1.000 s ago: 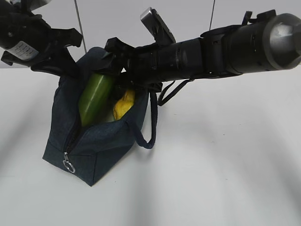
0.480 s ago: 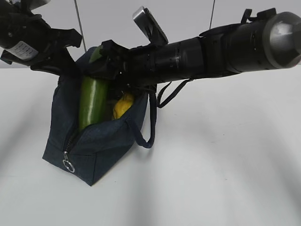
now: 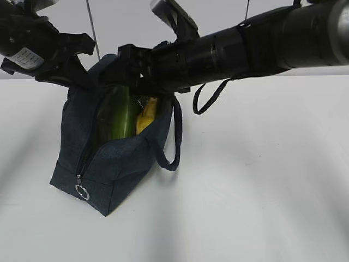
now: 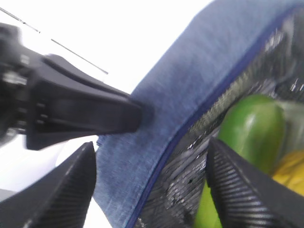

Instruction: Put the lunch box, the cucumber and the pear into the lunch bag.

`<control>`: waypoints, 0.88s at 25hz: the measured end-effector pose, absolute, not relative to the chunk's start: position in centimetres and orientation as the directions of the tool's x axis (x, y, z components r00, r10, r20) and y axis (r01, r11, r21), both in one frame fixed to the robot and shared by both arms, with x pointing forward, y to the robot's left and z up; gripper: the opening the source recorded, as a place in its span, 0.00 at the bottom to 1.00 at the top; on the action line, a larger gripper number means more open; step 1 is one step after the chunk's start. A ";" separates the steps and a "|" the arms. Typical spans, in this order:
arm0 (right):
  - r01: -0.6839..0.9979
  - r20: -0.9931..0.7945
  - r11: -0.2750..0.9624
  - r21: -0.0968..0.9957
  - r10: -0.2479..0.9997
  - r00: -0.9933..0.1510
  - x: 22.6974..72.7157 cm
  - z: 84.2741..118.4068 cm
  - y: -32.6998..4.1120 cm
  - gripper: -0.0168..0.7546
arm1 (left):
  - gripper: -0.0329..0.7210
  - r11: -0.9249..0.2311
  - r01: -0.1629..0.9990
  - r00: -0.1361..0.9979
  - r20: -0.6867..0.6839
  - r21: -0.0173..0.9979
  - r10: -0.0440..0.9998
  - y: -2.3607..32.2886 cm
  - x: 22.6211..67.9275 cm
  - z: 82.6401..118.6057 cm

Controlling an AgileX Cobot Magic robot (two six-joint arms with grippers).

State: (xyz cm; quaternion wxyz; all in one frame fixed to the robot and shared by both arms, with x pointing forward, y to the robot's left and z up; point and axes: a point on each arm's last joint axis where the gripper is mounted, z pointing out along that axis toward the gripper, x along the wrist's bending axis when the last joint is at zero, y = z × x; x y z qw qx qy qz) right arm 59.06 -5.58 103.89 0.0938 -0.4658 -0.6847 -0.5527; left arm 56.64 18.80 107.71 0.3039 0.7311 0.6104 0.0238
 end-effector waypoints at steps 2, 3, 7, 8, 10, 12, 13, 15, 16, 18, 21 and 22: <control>0.702 0.600 -0.036 0.711 0.553 -0.579 58.7 105.3 -6.0 0.74 | 0.05 -0.070 0.878 0.254 -0.336 0.473 0.907 18.8 56.6 107.7; 0.680 0.570 -0.024 0.733 0.566 -0.596 58.5 105.8 -6.2 0.74 | 0.05 -0.070 0.878 0.254 -0.336 0.473 0.907 18.8 56.6 107.7; 0.570 0.426 0.063 0.819 0.599 -0.678 57.5 108.2 -7.2 0.72 | 0.05 -0.078 0.879 0.256 -0.328 0.470 0.909 18.9 56.6 107.7; 0.542 0.388 0.090 0.836 0.603 -0.697 57.2 108.7 -7.4 0.70 | 0.05 -0.083 0.879 0.258 -0.323 0.469 0.911 18.9 56.6 107.6; 0.497 0.328 0.128 0.858 0.608 -0.723 56.8 109.6 -7.9 0.65 | 0.05 -0.093 0.879 0.262 -0.310 0.468 0.914 19.0 56.6 107.6; 0.454 0.262 0.180 0.873 0.611 -0.747 56.5 110.3 -8.6 0.56 | 0.05 -0.101 0.878 0.265 -0.300 0.467 0.917 19.1 56.6 107.6; 0.438 0.233 0.208 0.874 0.613 -0.755 56.4 110.4 -9.0 0.51 | 0.05 -0.104 0.878 0.266 -0.296 0.468 0.918 19.1 56.6 107.5; 0.407 0.170 0.266 0.874 0.617 -0.768 56.1 110.9 -9.8 0.40 | 0.05 -0.111 0.877 0.269 -0.285 0.468 0.920 19.2 56.6 107.5; 0.396 0.147 0.293 0.870 0.613 -0.776 55.9 111.1 -10.1 0.36 | 0.05 -0.116 0.877 0.270 -0.280 0.467 0.921 19.2 56.6 107.5; 0.363 0.079 0.371 0.855 0.598 -0.797 55.5 111.2 -10.7 0.27 | 0.05 -0.121 0.878 0.272 -0.276 0.462 0.922 19.2 56.5 107.5; 0.330 0.014 0.477 0.815 0.552 -0.834 54.8 111.0 -11.1 0.21 | 0.05 -0.123 0.880 0.272 -0.275 0.459 0.922 19.2 56.5 107.4; 0.323 0.003 0.504 0.801 0.536 -0.844 54.5 111.0 -11.2 0.20 | 0.05 -0.123 0.880 0.272 -0.275 0.459 0.922 19.2 56.5 107.4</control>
